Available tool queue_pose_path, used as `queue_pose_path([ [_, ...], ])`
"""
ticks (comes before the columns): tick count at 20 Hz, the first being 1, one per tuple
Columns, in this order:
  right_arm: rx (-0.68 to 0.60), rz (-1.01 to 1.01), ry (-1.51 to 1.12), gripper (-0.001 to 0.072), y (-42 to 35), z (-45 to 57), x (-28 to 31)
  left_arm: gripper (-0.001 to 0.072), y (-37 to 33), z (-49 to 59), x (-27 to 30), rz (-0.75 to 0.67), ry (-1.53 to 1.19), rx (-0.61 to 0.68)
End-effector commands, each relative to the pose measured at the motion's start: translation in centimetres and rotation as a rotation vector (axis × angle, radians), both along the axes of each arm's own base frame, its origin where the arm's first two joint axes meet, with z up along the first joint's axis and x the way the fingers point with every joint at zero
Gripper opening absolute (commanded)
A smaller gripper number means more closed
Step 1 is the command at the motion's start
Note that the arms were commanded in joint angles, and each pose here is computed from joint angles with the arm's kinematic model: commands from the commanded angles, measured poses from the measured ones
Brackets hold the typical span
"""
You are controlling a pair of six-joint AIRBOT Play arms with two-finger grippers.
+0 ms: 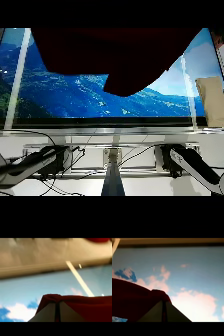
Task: Fold the clothes and pants, and hang the long-sleeved shirts on hangers.
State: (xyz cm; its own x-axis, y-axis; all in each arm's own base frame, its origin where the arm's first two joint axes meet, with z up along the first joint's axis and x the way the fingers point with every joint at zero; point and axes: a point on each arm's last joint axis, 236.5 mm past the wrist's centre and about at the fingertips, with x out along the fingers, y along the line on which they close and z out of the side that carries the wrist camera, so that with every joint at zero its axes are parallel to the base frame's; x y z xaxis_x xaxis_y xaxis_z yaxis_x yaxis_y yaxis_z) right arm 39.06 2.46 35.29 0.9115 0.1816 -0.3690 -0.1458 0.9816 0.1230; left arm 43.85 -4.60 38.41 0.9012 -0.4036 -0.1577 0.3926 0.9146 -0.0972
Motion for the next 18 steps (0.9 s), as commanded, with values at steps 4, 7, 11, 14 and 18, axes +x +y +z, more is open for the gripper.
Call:
queue_pose_path([
  [4,-0.02,0.03,-0.376,0.0009,1.9,13.8,-11.1,0.0016,2.3,12.8,-12.8,0.177,-0.36,0.057],
  [7,-0.029,0.029,-0.477,0.0009,2.4,16.4,-15.7,0.0016,2.1,14.4,-16.8,0.23,-0.422,0.124],
  [11,-0.049,-0.001,-0.491,0.0008,1.6,16.6,-15.7,0.0016,4.2,11.1,-16.2,0.313,-0.275,0.14],
  [14,-0.038,-0.019,-0.417,0.0009,0.6,14.6,-9.6,0.0016,4.5,5.7,-11.2,0.241,-0.108,0.072],
  [18,0.044,0.059,-0.059,0.0009,1.5,3.3,1.6,0.0015,1.5,-7.6,-2.3,0.052,0.227,0.037],
])
